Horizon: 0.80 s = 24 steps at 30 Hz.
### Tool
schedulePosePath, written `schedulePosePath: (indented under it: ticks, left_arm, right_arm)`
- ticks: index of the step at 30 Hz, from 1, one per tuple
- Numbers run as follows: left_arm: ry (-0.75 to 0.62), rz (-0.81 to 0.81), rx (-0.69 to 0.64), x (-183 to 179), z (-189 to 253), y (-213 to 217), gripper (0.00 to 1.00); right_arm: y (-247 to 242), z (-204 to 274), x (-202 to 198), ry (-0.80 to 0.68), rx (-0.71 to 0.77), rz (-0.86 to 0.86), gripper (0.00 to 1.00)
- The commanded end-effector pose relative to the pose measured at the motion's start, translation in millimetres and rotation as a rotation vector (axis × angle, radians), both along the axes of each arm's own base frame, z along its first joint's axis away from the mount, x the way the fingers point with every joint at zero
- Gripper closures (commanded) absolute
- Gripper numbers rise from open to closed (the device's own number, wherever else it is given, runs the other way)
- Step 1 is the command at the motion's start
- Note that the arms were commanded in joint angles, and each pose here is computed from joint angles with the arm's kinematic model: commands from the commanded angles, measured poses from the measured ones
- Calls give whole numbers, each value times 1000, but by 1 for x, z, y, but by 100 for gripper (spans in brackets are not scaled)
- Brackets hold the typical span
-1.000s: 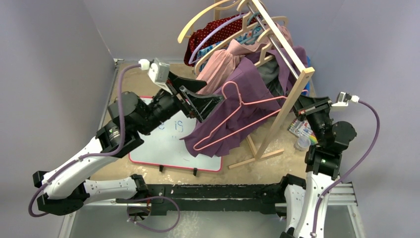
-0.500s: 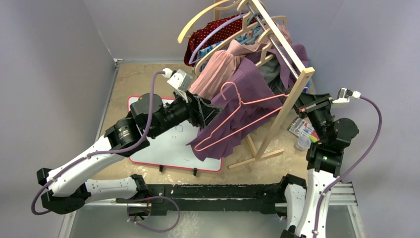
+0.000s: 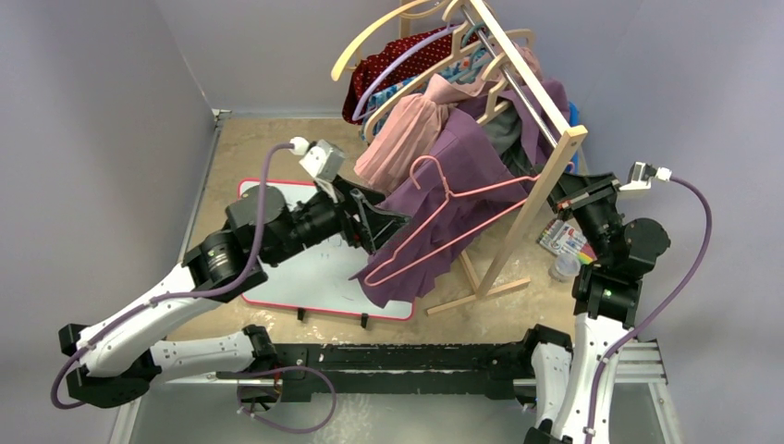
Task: Remove the skirt from the hanger
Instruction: Place the hanger at the clothesline.
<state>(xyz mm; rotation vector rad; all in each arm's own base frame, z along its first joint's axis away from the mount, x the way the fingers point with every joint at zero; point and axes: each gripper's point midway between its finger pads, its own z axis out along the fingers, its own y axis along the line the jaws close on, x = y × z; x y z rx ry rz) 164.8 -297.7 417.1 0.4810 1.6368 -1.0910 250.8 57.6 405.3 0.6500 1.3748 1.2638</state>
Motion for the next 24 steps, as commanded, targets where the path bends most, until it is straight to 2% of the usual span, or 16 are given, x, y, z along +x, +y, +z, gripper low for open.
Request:
schedulePosePath:
  ticks: [1, 2, 7, 10, 16, 24]
  left_arm:
    - [-45, 36, -105, -5, 33, 21, 28]
    - [-37, 29, -120, -8, 34, 21, 34]
    - [41, -146, -211, -30, 37, -7, 53]
    - [72, -182, -192, -30, 24, -21, 63]
    - [76, -159, -113, -21, 4, -28, 74]
    - [110, -159, -42, -21, -22, -29, 82]
  right_arm:
    - [5, 19, -7, -67, -32, 19, 100]
    - [5, 19, -6, -68, -32, 19, 100]
    - [5, 20, -4, -70, -35, 23, 100]
    - [5, 22, -4, -77, -40, 23, 100]
    - [5, 16, -1, -60, -33, 32, 100]
    - [4, 16, -3, -65, -33, 24, 100]
